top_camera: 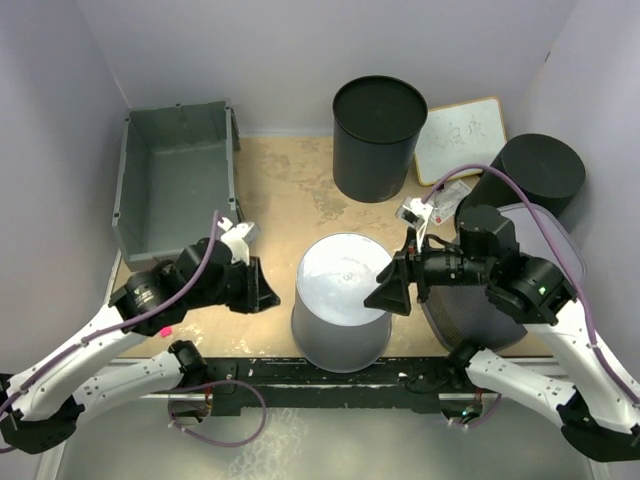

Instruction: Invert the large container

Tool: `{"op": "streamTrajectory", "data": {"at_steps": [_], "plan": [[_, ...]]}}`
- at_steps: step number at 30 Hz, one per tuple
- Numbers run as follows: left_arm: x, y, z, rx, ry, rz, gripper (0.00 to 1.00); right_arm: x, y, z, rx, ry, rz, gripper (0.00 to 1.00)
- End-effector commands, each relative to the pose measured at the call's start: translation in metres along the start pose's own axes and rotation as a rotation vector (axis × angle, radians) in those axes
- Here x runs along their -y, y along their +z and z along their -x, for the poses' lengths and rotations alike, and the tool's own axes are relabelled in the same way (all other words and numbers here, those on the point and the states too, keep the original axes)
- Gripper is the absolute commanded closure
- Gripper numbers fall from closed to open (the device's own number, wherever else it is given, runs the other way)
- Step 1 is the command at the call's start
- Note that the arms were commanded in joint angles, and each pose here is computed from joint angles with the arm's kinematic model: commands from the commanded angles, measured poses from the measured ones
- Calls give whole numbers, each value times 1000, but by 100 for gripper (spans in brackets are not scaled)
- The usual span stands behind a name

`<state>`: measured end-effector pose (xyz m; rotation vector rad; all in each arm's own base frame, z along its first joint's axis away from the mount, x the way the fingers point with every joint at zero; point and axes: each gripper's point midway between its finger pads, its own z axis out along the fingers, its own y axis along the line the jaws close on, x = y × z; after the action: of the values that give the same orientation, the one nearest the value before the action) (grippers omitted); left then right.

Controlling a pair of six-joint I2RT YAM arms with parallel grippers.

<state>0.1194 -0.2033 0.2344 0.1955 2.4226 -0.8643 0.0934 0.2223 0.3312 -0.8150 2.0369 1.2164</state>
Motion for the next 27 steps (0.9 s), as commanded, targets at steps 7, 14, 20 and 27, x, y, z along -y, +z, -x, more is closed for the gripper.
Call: {"op": "streamTrajectory", "data": {"at_steps": [7, 14, 20, 27], "plan": [[67, 12, -26, -47, -235, -524, 82, 94, 30, 8, 42, 8, -386, 20], [59, 41, -25, -16, -290, -496, 81, 155, 32, 13, 74, 53, -676, 20], [52, 84, -5, 41, -290, -382, 81, 163, 31, 33, 115, 47, -735, 20], [47, 121, 9, 59, -273, -289, 82, 123, 28, 56, 180, 31, -572, 20]]}}
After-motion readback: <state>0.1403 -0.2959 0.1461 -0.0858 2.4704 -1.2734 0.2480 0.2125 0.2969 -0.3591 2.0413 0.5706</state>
